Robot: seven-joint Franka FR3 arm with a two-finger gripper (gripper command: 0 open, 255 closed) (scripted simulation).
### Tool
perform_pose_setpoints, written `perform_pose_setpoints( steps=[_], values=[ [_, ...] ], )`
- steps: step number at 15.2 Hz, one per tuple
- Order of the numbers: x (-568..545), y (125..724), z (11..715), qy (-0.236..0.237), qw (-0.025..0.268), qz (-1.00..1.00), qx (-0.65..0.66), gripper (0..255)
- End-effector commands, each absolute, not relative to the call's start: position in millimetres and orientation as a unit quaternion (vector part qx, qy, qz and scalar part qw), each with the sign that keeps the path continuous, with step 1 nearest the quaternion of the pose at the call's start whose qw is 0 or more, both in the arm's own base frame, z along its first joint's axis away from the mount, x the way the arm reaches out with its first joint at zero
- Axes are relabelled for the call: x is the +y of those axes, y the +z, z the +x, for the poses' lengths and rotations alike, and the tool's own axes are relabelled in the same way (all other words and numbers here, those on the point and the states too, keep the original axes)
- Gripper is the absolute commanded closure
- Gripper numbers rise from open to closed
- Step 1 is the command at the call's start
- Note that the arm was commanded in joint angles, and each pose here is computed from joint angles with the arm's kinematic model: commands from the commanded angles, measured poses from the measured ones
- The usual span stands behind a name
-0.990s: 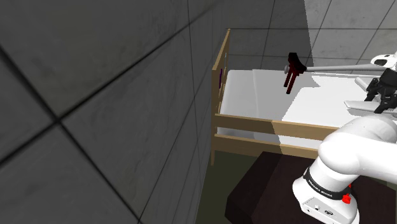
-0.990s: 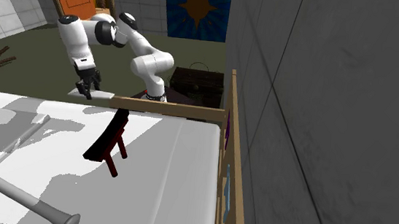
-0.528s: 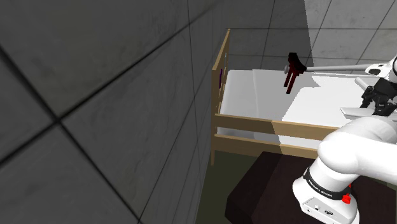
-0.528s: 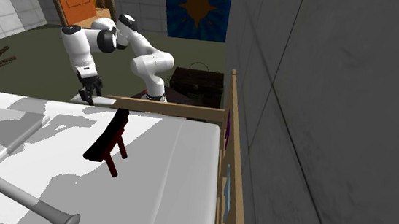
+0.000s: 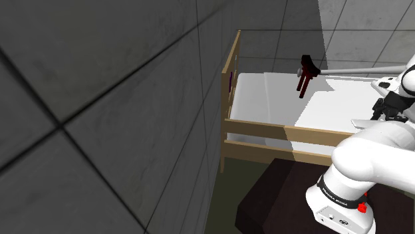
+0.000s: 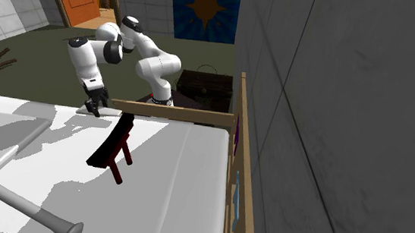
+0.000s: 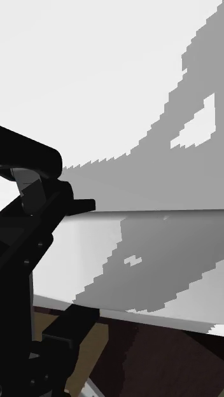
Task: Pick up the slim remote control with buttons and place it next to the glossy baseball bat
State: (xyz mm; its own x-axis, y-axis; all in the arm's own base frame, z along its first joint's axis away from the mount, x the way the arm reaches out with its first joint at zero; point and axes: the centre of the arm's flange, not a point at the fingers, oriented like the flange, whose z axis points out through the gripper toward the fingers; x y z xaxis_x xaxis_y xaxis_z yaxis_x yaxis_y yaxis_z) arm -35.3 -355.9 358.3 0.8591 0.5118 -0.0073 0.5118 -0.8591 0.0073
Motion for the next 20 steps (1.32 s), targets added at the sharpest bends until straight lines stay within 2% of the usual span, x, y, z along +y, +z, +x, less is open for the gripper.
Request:
perform_pose_setpoints(
  steps=[1,10,11,16,20],
  values=[
    [-354,347,-35,-0.003,0.005,0.964,0.265,255],
    [-354,340,-35,-0.003,0.005,0.964,0.265,255],
    [-354,340,-35,-0.003,0.005,0.964,0.265,0],
    [-354,340,-35,-0.003,0.005,0.964,0.265,0],
    [-354,390,-35,-0.003,0.005,0.964,0.265,0]
  ],
)
